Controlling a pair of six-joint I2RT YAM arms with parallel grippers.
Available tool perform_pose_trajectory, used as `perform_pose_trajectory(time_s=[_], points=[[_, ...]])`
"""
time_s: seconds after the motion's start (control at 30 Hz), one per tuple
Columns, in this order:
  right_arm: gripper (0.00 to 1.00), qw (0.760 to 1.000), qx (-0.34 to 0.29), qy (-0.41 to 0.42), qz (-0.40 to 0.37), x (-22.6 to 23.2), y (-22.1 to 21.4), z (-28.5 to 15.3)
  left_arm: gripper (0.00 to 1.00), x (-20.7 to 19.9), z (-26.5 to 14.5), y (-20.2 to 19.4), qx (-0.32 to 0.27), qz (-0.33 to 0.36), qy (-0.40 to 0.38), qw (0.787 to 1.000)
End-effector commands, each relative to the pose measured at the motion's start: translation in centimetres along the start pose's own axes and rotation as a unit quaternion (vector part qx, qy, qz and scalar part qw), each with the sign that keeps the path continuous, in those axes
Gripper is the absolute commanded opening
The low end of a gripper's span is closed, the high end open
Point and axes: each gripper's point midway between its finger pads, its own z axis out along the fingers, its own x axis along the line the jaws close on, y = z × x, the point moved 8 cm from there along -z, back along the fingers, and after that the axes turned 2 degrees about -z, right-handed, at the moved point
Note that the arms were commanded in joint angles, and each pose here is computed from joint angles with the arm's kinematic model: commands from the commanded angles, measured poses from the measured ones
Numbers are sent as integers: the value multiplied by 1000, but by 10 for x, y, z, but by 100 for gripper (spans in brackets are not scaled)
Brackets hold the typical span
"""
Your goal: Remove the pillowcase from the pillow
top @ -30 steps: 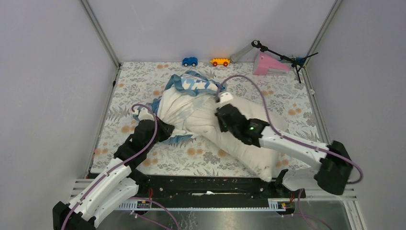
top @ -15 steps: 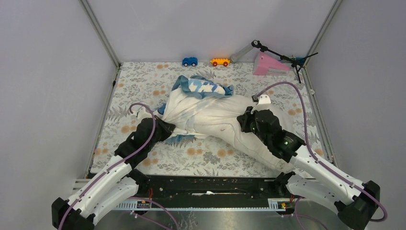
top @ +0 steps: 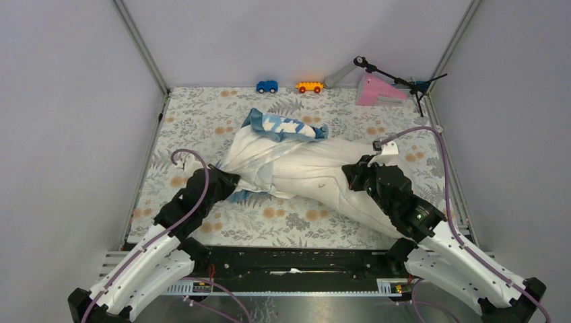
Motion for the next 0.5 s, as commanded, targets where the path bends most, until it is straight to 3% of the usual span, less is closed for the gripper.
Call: perform_pose_trajectory(time_s=[0.0,0.1,0.17,0.27,0.47], points=[[0,985,-105,-135,-1,-35,37,-6,0,16,1,33,-107,101,53,988],[0,994,-75,-79,-17,-22,33,1,4,-9,-9,32,-67,145,-41,986],[0,997,-58,-48,-25,-15,32,4,23,-31,-22,32,-41,171,-125,976],[0,998,-40,-15,-37,-8,28,7,55,-54,-39,38,-25,177,-177,968],[0,999,-21,16,-45,-2,23,11,91,-84,-50,53,-24,221,-185,957]])
